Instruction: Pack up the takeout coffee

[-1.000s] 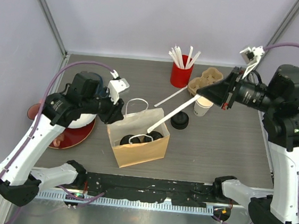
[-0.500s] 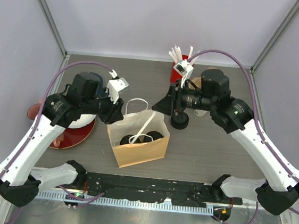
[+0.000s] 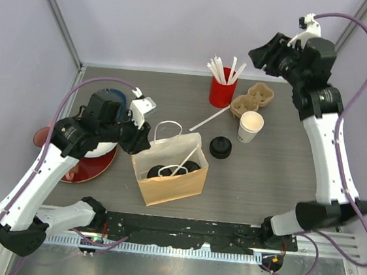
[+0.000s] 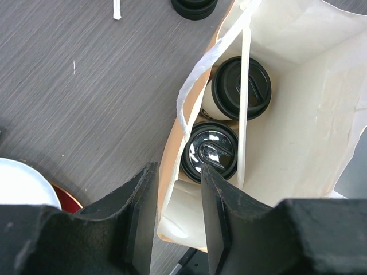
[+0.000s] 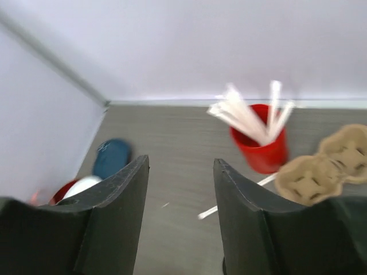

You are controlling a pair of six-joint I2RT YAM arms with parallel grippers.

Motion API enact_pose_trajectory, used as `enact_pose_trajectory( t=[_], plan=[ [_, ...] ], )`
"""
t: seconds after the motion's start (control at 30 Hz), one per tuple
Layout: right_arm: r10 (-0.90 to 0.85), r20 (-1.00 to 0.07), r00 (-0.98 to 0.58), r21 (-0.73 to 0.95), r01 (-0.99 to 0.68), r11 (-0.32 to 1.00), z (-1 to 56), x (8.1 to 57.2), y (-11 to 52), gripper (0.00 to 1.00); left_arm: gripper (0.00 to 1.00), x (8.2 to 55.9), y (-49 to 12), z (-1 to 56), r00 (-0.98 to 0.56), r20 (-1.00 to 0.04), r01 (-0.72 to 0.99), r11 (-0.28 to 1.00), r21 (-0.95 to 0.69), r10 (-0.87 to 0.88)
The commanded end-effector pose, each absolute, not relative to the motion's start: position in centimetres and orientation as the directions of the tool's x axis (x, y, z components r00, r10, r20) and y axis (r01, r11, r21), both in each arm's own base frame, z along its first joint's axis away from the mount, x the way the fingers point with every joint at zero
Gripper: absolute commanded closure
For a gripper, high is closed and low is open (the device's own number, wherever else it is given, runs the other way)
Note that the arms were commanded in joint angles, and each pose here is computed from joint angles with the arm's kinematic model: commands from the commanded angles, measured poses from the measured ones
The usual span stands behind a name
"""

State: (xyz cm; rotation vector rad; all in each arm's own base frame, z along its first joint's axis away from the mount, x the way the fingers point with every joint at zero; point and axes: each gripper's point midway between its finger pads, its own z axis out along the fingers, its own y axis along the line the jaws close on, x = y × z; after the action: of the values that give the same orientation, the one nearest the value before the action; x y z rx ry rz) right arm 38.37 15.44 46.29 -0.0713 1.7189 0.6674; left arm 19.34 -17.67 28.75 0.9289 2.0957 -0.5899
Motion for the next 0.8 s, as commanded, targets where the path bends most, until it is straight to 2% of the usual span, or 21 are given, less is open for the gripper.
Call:
enact_pose_trajectory(
  t=[0.0, 0.03, 0.1, 0.13, 0.2, 0.37, 0.5, 0.7, 0.77],
  plan=[
    [0.402, -0.871, -0.283, 0.441, -0.089, 0.893, 41.6, 47.1, 10.1, 0.48, 0.6, 19.9, -17.2, 29.5, -0.439, -0.811, 0.741, 0.666, -0.083, 0.387],
    [0.392, -0.858, -0.331, 0.431, -0.048, 0.901, 38.5, 49.7, 9.9, 0.47, 0.6, 20.0, -17.0, 29.5, -0.443, -0.81, 0.735, 0.674, -0.081, 0.385],
    [0.379, -0.87, -0.317, 0.416, -0.055, 0.908, 38.8, 51.7, 9.9, 0.42, 0.6, 19.7, -16.7, 29.6, -0.447, -0.809, 0.725, 0.684, -0.079, 0.381],
    [0.365, -0.856, -0.365, 0.406, -0.039, 0.913, 35.9, 53.9, 10.2, 0.38, 0.6, 19.6, -16.4, 29.6, -0.453, -0.808, 0.718, 0.692, -0.079, 0.378],
    [0.362, -0.86, -0.361, 0.403, -0.043, 0.914, 35.9, 55.5, 10.4, 0.37, 0.6, 19.3, -16.2, 29.8, -0.455, -0.808, 0.714, 0.696, -0.079, 0.375],
    [0.36, -0.841, -0.404, 0.392, 0.006, 0.92, 31.4, 59.2, 10.3, 0.46, 0.59, 19.1, -15.5, 29.7, -0.461, -0.801, 0.704, 0.707, -0.069, 0.382],
    [0.371, -0.834, -0.409, 0.396, 0.024, 0.918, 29.9, 60.4, 10.4, 0.45, 0.59, 19.2, -15.4, 29.6, -0.467, -0.799, 0.698, 0.713, -0.07, 0.379],
    [0.377, -0.816, -0.439, 0.408, 0.025, 0.913, 27.6, 61.5, 10.8, 0.58, 0.59, 19.6, -15.4, 29.4, -0.474, -0.796, 0.691, 0.719, -0.07, 0.377],
    [0.378, -0.808, -0.451, 0.406, 0.037, 0.913, 27.0, 61.6, 10.8, 0.6, 0.59, 19.8, -15.4, 29.5, -0.472, -0.797, 0.688, 0.722, -0.068, 0.376]
  ],
)
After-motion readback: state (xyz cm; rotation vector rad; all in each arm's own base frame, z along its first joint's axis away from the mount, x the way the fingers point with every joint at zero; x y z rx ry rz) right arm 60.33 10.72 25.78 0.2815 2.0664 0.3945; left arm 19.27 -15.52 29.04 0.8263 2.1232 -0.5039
